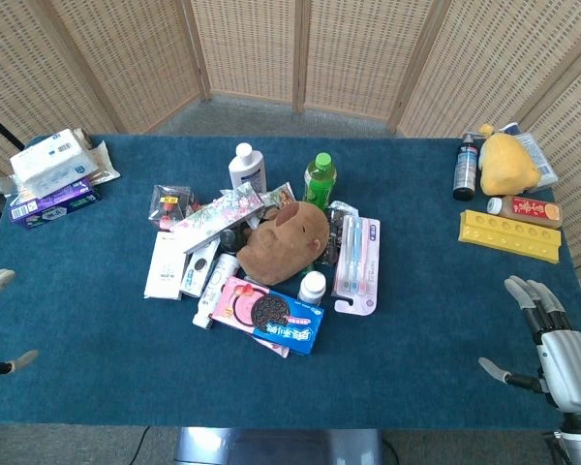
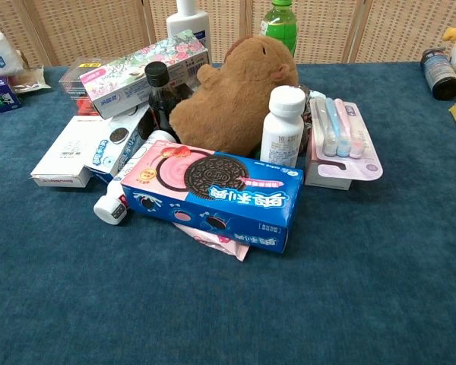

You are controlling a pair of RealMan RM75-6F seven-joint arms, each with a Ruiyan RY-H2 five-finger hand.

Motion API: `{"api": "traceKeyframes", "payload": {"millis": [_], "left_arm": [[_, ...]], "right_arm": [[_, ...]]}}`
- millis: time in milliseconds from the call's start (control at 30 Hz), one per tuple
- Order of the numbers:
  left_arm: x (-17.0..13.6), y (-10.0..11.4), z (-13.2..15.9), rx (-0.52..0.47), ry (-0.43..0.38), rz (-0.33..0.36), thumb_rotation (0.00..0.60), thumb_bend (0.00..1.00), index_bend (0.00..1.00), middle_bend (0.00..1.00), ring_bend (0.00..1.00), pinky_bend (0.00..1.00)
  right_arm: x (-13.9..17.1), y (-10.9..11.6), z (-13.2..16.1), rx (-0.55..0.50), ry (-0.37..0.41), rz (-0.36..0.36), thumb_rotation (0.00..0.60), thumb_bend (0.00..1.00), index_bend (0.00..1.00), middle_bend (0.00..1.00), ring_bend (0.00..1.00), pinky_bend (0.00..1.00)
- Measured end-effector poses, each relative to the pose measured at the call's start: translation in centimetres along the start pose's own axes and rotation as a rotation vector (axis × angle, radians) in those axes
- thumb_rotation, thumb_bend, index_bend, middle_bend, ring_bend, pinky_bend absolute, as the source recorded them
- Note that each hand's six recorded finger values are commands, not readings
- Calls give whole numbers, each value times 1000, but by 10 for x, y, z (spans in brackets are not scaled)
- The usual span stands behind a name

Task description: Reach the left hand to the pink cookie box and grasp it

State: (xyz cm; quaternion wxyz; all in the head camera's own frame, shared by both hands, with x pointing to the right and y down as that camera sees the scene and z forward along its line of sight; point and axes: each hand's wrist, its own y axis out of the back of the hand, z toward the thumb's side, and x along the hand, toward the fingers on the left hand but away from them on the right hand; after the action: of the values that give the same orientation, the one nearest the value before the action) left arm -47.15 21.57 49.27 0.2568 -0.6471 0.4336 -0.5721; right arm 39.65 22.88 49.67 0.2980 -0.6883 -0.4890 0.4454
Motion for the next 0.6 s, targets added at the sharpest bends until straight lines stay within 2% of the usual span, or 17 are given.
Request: {"api": "traceKeyframes", "payload": {"millis": [200, 300, 467, 600], "left_arm": [[1, -9, 0, 8, -21, -49, 600, 0, 3, 0, 0, 0], [4, -15, 8, 10, -63, -81, 600, 0, 3, 0, 0, 0], [19, -29, 35, 47, -183, -151, 600, 0, 0, 0, 0, 0], [41, -41, 69, 123, -302, -192, 600, 0, 0, 0, 0, 0]], "right_arm": [[0, -2, 0, -3, 1, 10, 600, 0, 0, 0, 0, 0], [-1, -1, 1, -2, 4, 2, 600, 0, 0, 0, 0, 0], [-1, 1, 0, -3, -1, -5, 600, 0, 0, 0, 0, 0], [-1, 4, 2, -5, 4, -13, 600, 0, 0, 0, 0, 0]]}}
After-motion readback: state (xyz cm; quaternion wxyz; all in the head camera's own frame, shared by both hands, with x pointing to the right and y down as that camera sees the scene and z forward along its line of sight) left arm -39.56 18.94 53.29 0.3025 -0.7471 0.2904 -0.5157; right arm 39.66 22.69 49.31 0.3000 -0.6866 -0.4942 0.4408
